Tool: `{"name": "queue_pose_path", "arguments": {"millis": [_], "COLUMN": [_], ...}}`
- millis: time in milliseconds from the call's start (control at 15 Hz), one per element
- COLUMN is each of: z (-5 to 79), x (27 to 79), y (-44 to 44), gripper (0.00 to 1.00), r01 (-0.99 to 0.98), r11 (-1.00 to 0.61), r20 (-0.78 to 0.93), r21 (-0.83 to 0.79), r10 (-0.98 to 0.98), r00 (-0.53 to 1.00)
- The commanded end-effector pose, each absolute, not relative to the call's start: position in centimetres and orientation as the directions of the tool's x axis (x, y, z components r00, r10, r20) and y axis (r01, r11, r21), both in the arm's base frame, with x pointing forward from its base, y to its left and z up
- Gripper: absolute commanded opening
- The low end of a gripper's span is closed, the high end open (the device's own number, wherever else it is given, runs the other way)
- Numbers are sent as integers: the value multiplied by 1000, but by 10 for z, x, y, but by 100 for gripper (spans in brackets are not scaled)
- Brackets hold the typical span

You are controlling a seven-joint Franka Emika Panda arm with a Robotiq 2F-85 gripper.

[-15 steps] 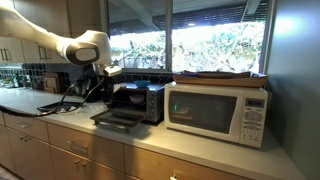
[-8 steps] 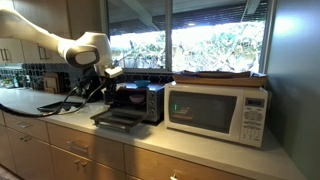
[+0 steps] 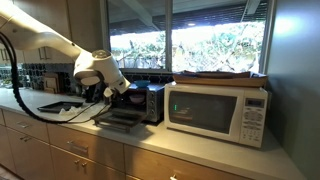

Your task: Remove the purple bowl from the toaster oven and place the bowl on top of the oven

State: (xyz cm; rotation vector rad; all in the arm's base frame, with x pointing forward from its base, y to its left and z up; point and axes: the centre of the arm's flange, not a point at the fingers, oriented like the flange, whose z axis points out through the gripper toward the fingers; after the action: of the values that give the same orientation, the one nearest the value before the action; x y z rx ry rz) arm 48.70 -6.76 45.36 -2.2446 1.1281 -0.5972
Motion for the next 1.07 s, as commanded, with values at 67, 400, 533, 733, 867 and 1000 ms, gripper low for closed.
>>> {"name": "queue_pose_path", "arguments": {"millis": [67, 400, 533, 733, 867, 1000], "z": [454, 437, 427, 424, 424, 420], "x": [497, 504, 511, 519, 525, 533], "y": [-57, -58, -55, -55, -56, -58], "gripper": [100, 100, 100, 100, 100, 100], "r01": [-538, -566, -555, -518, -504, -497], "r11": [-497, -451, -416, -386, -374, -358], "r20": [120, 65, 40, 47, 45, 39], "r21": [-681, -690, -720, -763, -778, -791], "r10": [-801, -818, -823, -833, -834, -839], "r00": [587, 572, 567, 551, 550, 543]}}
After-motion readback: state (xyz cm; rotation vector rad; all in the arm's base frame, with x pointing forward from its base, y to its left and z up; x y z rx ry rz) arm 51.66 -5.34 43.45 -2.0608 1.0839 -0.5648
